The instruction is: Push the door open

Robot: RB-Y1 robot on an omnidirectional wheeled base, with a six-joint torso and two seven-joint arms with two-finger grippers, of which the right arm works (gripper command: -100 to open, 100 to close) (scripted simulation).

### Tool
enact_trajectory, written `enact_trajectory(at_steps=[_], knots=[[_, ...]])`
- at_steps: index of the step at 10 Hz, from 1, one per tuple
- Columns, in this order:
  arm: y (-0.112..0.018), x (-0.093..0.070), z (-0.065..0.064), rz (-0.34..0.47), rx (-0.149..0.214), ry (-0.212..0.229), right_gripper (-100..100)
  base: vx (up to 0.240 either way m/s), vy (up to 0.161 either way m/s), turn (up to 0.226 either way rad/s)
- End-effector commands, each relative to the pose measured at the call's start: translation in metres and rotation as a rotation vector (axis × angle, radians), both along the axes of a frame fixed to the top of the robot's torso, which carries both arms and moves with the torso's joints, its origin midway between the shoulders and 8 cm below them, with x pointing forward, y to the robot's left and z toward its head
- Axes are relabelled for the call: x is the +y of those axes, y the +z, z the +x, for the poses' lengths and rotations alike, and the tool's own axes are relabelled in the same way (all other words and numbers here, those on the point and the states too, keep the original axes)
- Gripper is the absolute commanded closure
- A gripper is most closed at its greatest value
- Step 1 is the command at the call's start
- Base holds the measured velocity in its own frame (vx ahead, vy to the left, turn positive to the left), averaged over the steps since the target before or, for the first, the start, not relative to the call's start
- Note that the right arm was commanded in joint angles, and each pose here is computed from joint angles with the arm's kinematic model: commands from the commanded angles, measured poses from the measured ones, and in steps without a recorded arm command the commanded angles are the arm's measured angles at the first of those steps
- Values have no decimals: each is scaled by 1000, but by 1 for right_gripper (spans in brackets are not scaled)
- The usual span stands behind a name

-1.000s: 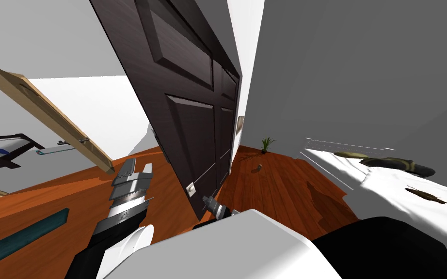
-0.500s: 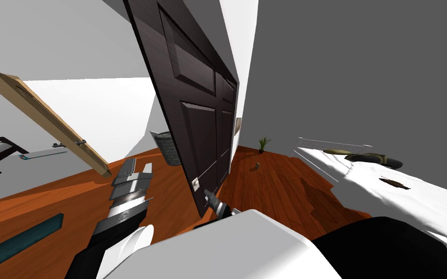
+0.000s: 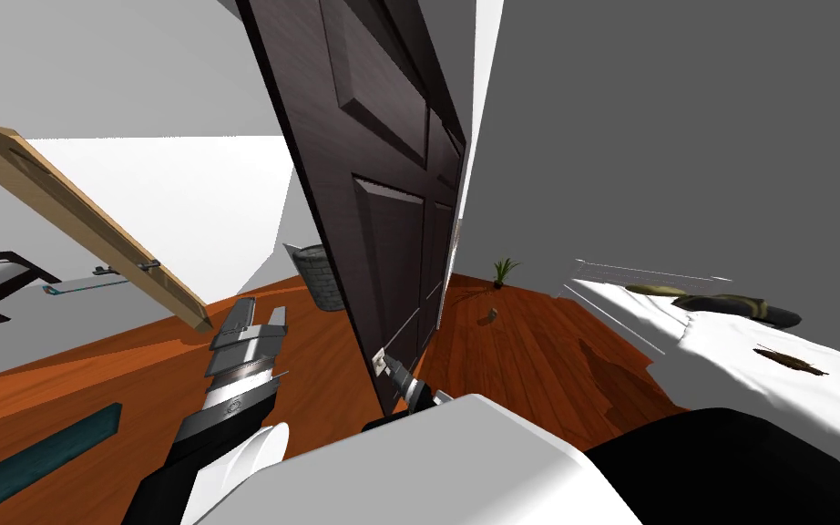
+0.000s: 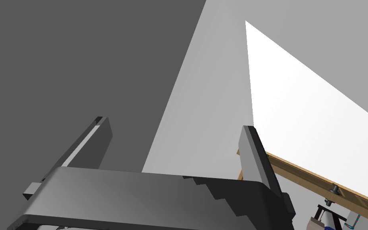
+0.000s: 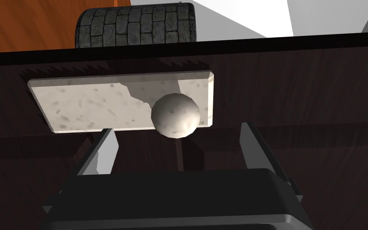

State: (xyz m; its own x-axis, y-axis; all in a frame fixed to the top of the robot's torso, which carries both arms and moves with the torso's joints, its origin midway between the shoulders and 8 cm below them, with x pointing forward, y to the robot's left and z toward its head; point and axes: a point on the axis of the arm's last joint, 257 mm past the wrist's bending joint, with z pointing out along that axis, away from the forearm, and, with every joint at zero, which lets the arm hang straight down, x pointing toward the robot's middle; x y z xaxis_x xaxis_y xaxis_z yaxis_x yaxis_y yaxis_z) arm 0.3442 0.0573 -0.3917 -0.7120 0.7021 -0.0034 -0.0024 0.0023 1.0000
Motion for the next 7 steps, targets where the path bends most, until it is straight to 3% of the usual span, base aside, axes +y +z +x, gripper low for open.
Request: enact_trajectory(at_steps=[1, 3, 4, 7], knots=[[0, 1, 2, -1, -1, -5, -100, 104, 131, 19], [0, 1, 2, -1, -1, -5, -100, 90, 97, 15], [0, 1, 2, -1, -1, -5, 100, -10, -6, -2], [0, 1, 2, -1, -1, -5, 100, -18, -20, 1]])
